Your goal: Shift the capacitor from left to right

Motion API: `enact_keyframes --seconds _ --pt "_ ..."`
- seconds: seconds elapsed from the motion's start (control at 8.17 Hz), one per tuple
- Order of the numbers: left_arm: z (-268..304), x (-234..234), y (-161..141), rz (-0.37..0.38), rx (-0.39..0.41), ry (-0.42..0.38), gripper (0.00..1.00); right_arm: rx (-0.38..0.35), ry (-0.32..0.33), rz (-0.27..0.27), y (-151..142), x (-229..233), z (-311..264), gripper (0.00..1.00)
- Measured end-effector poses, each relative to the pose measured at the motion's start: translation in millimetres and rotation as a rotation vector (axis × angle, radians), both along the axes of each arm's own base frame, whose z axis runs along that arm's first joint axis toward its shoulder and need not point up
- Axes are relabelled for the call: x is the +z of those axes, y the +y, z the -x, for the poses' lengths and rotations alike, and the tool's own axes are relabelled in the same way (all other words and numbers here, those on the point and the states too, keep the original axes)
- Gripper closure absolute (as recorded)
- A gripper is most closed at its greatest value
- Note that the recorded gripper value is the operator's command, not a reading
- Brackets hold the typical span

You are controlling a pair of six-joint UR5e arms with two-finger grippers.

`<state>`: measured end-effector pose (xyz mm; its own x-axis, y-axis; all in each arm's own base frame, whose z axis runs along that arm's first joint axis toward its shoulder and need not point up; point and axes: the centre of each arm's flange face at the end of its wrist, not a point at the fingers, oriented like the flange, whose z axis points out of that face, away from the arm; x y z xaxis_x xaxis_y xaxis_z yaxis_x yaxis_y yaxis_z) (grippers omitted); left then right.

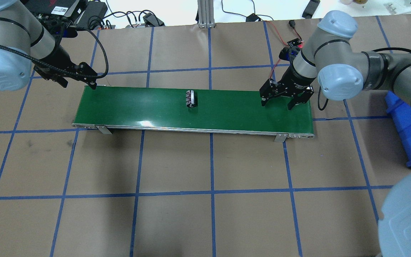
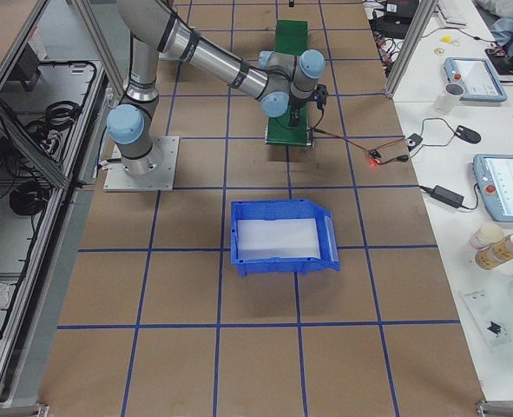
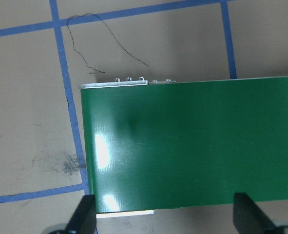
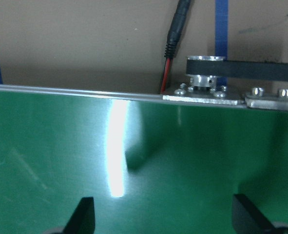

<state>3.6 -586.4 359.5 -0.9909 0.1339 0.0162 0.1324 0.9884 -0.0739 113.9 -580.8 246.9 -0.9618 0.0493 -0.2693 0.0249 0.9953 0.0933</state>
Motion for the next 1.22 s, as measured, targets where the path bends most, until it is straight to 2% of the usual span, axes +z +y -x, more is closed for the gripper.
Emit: enact_keyframes --seconds 0.24,0.49,0.98,1.22 --pt "1.9 9.0 4.5 -0.005 0.001 0.0 0.0 -0.005 -0.024 0.002 -0.5 0.3 -2.3 0.0" --pt "2.0 12.4 13.3 -0.052 0.009 0.011 0.0 -0.006 -0.029 0.002 -0.6 0.1 -3.1 0.0" --pt "9.5 37.6 29.9 -0.064 0.181 0.017 0.0 -0.005 -0.03 0.021 -2.7 1.4 -3.2 0.0" --pt "16.8 65.5 42.7 -0.041 0.201 0.015 0.0 -0.006 -0.03 0.027 -3.3 1.8 -3.0 0.0"
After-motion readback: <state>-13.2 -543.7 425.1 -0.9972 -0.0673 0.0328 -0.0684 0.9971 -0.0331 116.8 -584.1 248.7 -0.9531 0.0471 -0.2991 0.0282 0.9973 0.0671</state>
